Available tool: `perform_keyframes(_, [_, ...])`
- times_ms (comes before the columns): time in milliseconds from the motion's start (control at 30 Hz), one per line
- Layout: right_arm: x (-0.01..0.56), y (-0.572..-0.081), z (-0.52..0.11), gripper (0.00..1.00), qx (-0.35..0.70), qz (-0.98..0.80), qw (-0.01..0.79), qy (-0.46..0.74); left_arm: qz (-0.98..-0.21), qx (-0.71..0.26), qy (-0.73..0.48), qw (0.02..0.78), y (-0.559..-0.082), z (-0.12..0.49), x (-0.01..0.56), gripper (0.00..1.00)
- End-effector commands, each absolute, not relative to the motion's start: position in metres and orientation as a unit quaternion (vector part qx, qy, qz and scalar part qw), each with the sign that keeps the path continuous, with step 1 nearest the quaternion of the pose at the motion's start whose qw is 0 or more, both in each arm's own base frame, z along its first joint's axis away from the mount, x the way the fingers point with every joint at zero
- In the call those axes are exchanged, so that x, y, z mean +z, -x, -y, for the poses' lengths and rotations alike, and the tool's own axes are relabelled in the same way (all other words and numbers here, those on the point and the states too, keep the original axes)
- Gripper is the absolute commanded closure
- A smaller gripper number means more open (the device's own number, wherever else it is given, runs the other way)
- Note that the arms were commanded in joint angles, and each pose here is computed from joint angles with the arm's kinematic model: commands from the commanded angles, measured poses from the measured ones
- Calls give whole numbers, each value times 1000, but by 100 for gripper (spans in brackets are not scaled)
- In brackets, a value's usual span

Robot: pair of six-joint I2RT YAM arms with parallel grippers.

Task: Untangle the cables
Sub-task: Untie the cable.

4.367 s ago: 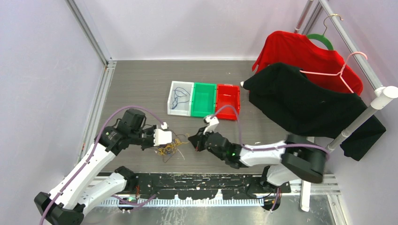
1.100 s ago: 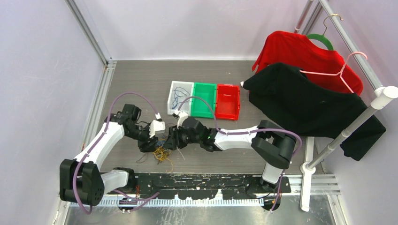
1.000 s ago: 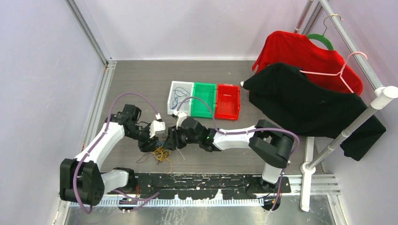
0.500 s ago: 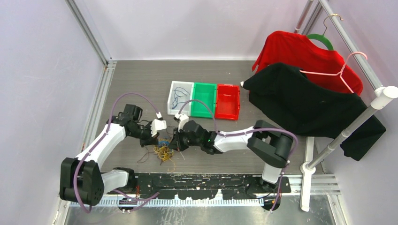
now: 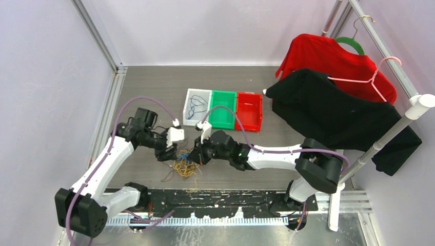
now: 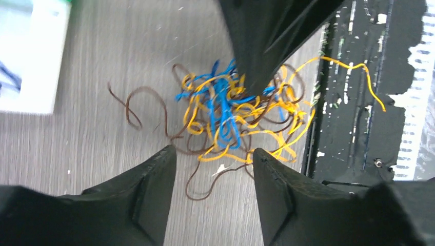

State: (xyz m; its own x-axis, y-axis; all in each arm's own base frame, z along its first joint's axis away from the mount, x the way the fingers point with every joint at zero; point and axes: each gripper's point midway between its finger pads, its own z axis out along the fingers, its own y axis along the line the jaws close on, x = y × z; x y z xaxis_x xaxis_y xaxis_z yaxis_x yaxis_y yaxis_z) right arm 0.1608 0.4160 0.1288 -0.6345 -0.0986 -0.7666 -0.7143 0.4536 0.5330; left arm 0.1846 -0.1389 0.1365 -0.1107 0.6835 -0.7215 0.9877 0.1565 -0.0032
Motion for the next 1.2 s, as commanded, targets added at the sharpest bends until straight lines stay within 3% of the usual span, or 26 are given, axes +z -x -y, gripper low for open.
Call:
perform_keyframes(0, [176, -158, -437, 99, 507, -728, 365, 281, -661, -260, -633, 307, -167, 156, 139, 41])
perform_keyframes(200, [190, -150, -444, 99, 532, -711, 353, 295, -642, -236, -663, 306, -176, 159, 130, 41])
perform_keyframes(300, [192, -145, -447, 99, 540, -708, 342, 300, -641, -225, -660, 321, -190, 163, 131, 47])
perform_keyframes(400, [190, -143, -447, 99, 544, -708, 336, 301, -639, -223, -663, 321, -193, 164, 132, 61])
perform_keyframes(567, [187, -146, -441, 95, 536, -715, 342, 289, -642, -230, -667, 300, -181, 159, 128, 99])
perform_keyframes(767, [168, -157, -429, 90, 507, -747, 345, 257, -650, -225, -656, 311, -174, 155, 136, 100])
perform_keyframes(1000, [156, -164, -418, 71, 479, -764, 358, 244, -657, -229, -643, 319, -168, 154, 145, 100])
perform_keyframes(1100, [159, -166, -417, 69, 478, -763, 364, 239, -666, -231, -633, 320, -169, 155, 148, 100])
perform_keyframes(1167, [160, -168, -416, 74, 476, -763, 370, 235, -673, -232, -626, 318, -171, 156, 149, 100])
